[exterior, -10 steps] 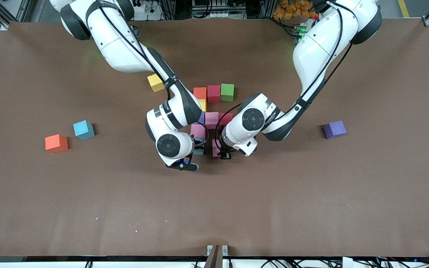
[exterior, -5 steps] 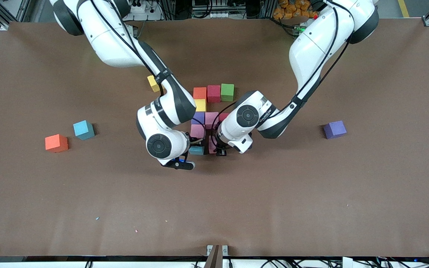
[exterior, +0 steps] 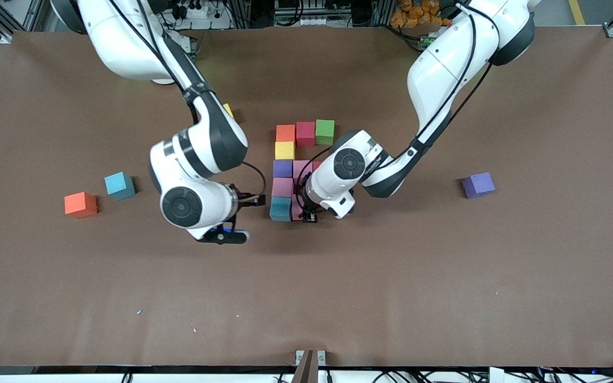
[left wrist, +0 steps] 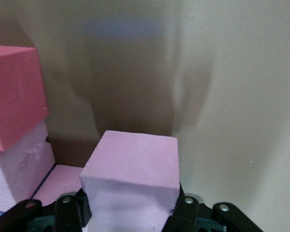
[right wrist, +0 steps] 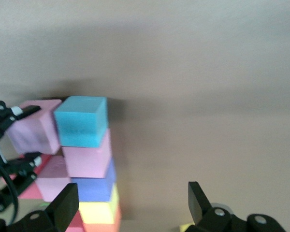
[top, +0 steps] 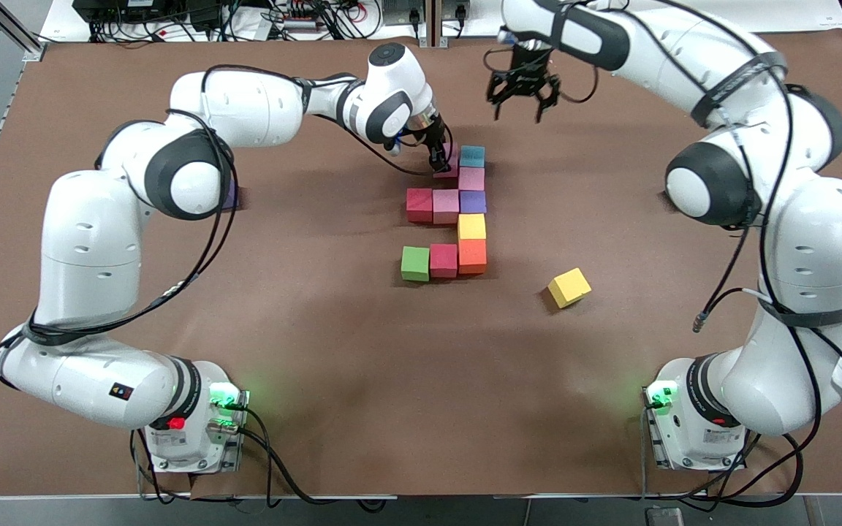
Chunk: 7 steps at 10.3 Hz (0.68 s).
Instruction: Arrange 11 blocks into digit 3
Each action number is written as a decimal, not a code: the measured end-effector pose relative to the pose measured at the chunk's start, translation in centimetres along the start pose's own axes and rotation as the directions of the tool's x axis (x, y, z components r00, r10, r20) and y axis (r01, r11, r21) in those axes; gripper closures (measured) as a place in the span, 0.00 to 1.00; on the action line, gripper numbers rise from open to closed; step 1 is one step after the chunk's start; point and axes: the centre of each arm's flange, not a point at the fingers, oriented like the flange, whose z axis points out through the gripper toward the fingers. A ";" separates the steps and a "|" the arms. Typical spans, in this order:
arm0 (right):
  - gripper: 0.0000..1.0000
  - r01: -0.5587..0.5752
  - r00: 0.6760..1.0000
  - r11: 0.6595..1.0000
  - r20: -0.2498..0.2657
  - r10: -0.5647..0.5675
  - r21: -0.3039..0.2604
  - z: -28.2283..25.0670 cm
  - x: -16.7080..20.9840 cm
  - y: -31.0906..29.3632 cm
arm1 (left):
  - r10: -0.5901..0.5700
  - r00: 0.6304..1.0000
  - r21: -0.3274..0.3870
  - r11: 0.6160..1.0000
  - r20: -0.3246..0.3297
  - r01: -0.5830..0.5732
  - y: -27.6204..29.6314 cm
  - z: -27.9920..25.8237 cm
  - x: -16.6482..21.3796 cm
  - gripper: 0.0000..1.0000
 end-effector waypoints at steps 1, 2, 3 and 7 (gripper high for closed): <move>0.00 0.036 0.999 0.999 -0.013 -0.037 -0.038 -2.2 -0.7 1.5 | -0.003 1.000 -0.004 1.000 0.000 0.003 0.3 0.2 0.1 0.39; 0.00 0.069 0.997 0.996 -0.019 -0.071 -0.059 -4.5 -1.3 3.5 | -0.006 1.000 -0.006 1.000 0.002 0.006 0.5 0.2 0.1 0.39; 0.00 0.080 0.996 0.994 -0.034 -0.082 -0.070 -7.1 -1.7 6.3 | -0.007 1.000 -0.006 1.000 0.001 0.007 0.6 0.3 0.2 0.39; 0.00 0.127 0.985 0.986 -0.107 -0.138 -0.108 -16.2 -5.1 17.3 | -0.005 1.000 -0.004 1.000 0.000 0.005 0.5 0.5 0.1 0.39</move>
